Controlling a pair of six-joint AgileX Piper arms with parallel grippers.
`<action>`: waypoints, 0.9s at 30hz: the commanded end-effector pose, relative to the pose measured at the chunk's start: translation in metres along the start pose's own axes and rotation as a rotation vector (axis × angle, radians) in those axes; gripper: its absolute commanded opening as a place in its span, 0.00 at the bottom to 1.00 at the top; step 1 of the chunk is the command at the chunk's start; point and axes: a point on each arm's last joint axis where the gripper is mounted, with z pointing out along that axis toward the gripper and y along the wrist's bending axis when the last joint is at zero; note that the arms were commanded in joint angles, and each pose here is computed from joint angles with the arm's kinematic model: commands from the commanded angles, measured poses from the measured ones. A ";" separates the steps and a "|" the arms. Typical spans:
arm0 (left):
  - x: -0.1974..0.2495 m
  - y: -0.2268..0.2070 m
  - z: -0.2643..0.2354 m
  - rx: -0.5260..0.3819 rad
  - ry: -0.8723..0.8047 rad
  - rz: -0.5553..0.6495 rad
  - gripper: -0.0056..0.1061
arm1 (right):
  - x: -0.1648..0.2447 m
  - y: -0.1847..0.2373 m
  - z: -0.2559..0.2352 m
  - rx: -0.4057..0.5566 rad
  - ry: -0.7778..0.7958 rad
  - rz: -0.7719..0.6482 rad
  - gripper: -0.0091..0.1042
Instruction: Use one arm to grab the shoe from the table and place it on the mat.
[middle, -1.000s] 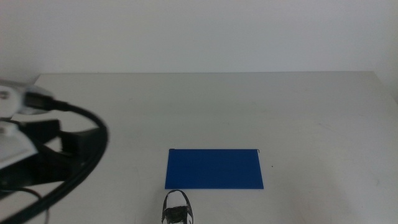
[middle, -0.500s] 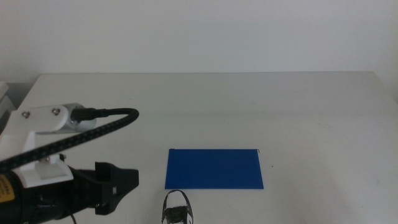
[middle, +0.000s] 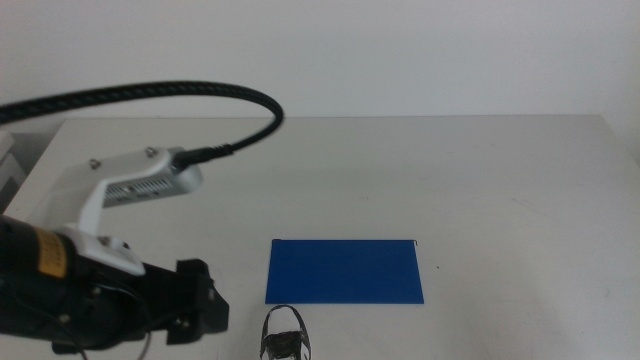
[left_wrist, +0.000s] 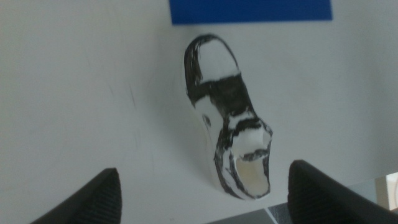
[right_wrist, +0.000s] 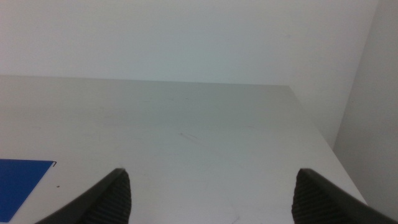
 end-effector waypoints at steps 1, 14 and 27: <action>-0.003 -0.013 -0.007 0.016 -0.029 -0.032 0.85 | -0.011 -0.001 -0.003 0.012 -0.110 -0.021 0.67; 0.013 -0.075 0.019 -0.256 -0.013 -0.050 0.85 | -0.011 -0.001 -0.003 0.012 -0.110 -0.021 0.67; 0.007 -0.103 0.062 -0.228 0.058 -0.010 0.85 | -0.011 -0.001 -0.003 0.012 -0.110 -0.021 0.67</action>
